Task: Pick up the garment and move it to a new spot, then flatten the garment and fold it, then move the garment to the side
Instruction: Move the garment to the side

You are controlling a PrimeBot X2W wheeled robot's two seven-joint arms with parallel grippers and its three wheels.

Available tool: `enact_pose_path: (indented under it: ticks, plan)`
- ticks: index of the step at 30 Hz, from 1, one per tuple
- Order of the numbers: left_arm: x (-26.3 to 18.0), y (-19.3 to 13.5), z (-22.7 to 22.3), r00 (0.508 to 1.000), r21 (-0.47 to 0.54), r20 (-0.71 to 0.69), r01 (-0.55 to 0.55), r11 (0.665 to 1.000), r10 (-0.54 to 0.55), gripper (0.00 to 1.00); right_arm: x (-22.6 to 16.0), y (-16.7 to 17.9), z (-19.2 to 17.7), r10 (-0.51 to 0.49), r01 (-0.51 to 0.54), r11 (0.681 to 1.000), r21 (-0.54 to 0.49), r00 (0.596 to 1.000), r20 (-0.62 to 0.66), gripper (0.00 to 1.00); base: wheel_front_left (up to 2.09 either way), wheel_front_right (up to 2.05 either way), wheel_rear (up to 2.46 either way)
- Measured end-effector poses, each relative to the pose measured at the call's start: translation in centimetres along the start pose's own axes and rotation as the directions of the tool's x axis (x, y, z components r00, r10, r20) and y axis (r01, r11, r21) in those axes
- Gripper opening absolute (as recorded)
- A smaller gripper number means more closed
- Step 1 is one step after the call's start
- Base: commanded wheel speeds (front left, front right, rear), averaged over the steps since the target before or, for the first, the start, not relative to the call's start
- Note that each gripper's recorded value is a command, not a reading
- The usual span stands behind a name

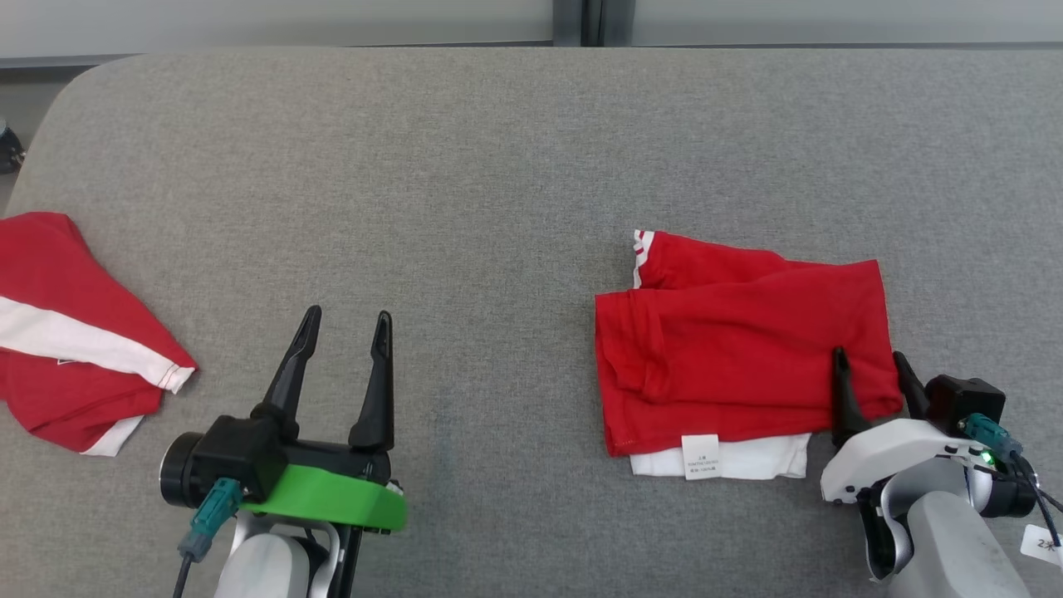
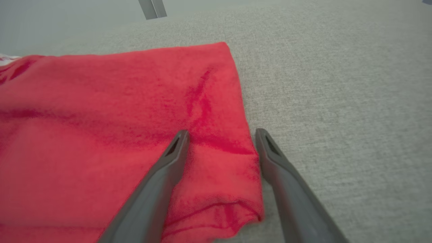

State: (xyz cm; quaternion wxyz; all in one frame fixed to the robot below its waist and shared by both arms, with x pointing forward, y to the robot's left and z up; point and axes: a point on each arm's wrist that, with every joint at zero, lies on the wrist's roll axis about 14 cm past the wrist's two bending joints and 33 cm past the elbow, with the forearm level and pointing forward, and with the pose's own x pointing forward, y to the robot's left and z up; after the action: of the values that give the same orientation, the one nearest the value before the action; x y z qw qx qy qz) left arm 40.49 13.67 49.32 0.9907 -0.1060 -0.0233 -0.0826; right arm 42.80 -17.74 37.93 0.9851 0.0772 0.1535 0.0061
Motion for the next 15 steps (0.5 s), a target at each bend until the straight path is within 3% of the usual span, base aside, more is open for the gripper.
enact_pose_path:
  ticks: [1, 2, 10, 15]
  plan:
    - [0.1, -0.1, -0.1, 1.0, 0.001, -0.002, 0.005, 1.0, -0.005, 1.0, 0.0, 0.2, -0.3, 0.006, -0.006, 1.0, 0.0, 1.0, -0.01, 0.27, 0.0, 0.0, 0.0]
    - [0.1, -0.3, -0.2, 1.0, 0.0, -0.004, 0.011, 1.0, -0.011, 1.0, 0.0, 0.6, -0.5, 0.022, -0.022, 1.0, -0.006, 1.0, -0.018, 0.0, 0.0, 0.0, 0.0]
    - [1.1, -2.3, -0.6, 0.997, 0.003, -0.009, 0.077, 0.997, -0.077, 1.0, 0.0, 0.5, 1.7, 0.083, -0.078, 0.981, -0.176, 0.996, 0.023, 0.0, 0.0, 0.0, 0.0]
    - [2.4, -5.5, -0.5, 0.983, 0.011, 0.006, 0.181, 0.983, -0.181, 1.0, 0.2, -2.6, 5.5, 0.081, -0.044, 0.931, -0.361, 0.993, 0.087, 0.0, 0.0, 0.0, 0.0]
